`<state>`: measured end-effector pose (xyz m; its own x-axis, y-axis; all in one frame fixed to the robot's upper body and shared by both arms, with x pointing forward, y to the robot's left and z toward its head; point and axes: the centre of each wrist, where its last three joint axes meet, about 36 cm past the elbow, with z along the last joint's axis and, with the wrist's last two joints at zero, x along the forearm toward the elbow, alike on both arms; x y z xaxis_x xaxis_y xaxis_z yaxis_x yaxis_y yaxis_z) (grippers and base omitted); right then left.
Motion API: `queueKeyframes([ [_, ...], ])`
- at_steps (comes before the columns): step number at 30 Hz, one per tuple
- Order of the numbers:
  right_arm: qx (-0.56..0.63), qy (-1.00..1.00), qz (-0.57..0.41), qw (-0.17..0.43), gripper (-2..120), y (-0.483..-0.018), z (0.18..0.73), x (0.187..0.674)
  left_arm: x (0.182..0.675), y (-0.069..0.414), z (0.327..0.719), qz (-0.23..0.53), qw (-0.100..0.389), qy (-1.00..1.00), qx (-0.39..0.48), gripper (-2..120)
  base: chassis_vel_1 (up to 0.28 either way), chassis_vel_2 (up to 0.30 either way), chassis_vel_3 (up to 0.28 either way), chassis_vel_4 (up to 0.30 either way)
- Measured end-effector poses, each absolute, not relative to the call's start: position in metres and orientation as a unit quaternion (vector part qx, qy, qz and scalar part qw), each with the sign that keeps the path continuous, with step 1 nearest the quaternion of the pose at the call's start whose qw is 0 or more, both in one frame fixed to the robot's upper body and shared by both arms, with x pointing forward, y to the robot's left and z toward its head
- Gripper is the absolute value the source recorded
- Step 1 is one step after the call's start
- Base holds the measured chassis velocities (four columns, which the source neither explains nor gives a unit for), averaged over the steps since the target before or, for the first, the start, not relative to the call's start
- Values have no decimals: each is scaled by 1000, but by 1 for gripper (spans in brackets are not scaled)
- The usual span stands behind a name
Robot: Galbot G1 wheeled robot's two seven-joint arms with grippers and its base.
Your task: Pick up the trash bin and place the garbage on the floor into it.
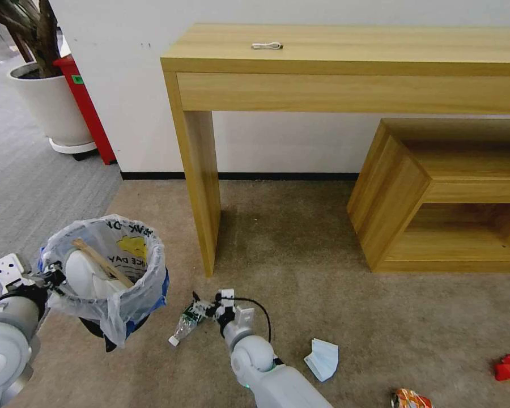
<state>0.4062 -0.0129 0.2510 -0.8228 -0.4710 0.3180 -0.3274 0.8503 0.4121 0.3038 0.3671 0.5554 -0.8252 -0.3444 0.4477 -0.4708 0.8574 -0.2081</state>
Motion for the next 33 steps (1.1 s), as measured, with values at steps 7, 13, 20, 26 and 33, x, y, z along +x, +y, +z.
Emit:
queueKeyframes([
  [7,209,-942,-171,199,100,-32,246,405,309,364,552,158,204,-943,208,2,0,0,0,0],
  [13,208,-939,-178,207,100,-21,239,402,312,367,551,156,206,-943,208,2,0,0,0,0],
  [20,206,-938,-177,215,100,-15,231,400,313,374,549,158,206,-942,211,2,73,74,-62,-80],
  [26,205,-938,-177,217,100,-10,227,398,316,377,547,159,207,-942,212,2,143,140,-142,-133],
  [33,190,-940,-174,224,100,-6,223,395,319,379,544,160,210,-941,210,2,45,50,-42,-47],
])
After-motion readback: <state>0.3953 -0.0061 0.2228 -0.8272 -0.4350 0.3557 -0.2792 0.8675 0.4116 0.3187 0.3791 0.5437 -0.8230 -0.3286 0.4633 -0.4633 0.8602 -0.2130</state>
